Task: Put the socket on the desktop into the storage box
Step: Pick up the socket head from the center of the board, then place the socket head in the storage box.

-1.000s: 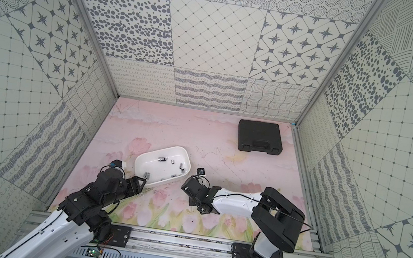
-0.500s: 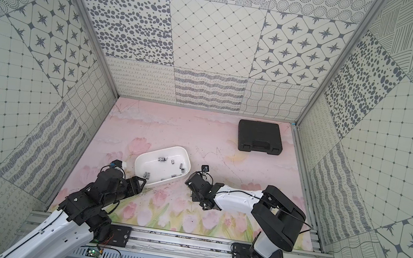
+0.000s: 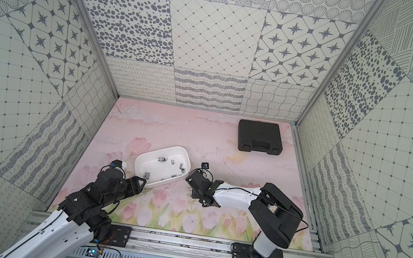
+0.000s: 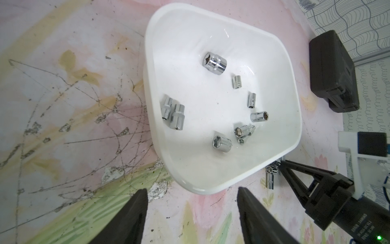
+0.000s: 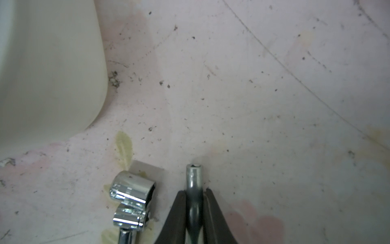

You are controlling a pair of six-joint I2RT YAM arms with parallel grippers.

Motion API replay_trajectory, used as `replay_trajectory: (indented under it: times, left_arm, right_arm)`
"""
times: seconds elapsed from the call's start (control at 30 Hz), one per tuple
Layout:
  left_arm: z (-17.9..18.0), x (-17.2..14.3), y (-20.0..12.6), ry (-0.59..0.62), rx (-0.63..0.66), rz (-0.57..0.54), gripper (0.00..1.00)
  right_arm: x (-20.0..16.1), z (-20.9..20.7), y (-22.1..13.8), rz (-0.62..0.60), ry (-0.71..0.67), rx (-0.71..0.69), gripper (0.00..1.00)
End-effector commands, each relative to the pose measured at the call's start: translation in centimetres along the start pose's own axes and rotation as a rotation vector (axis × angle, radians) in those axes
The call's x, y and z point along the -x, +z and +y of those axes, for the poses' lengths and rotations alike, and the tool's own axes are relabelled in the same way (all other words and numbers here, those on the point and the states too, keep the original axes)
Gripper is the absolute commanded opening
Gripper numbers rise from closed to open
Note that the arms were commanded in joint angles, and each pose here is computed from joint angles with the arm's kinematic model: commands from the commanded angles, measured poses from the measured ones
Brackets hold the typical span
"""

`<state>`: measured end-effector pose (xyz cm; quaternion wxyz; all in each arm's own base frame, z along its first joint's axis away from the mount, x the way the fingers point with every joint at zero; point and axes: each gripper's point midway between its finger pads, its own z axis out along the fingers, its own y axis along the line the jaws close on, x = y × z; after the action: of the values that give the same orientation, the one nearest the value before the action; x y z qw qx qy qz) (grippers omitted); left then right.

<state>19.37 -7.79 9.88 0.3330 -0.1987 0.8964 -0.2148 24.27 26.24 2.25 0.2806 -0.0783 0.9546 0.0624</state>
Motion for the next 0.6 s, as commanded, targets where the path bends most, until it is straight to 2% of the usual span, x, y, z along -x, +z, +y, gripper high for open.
replay_trajectory:
  times: [0.0,0.1,0.3,0.57]
  left_arm:
    - [-0.6,0.4,0.0,-0.004,-0.028,-0.017,0.72]
    - [-0.7,0.4,0.0,-0.005,-0.031,-0.016,0.72]
    - [-0.6,0.3,0.0,-0.007,-0.032,-0.015,0.72]
    - [-0.6,0.2,0.3,-0.008,-0.029,-0.01,0.72]
  right_arm:
    - [-0.6,-0.3,0.6,0.023,-0.01,-0.014,0.12]
    - [-0.1,-0.1,0.1,0.011,-0.005,0.0,0.09]
    - [1.8,-0.1,-2.8,-0.05,0.015,0.038,0.07]
    - [6.0,2.4,-7.9,-0.154,0.013,0.184,0.07]
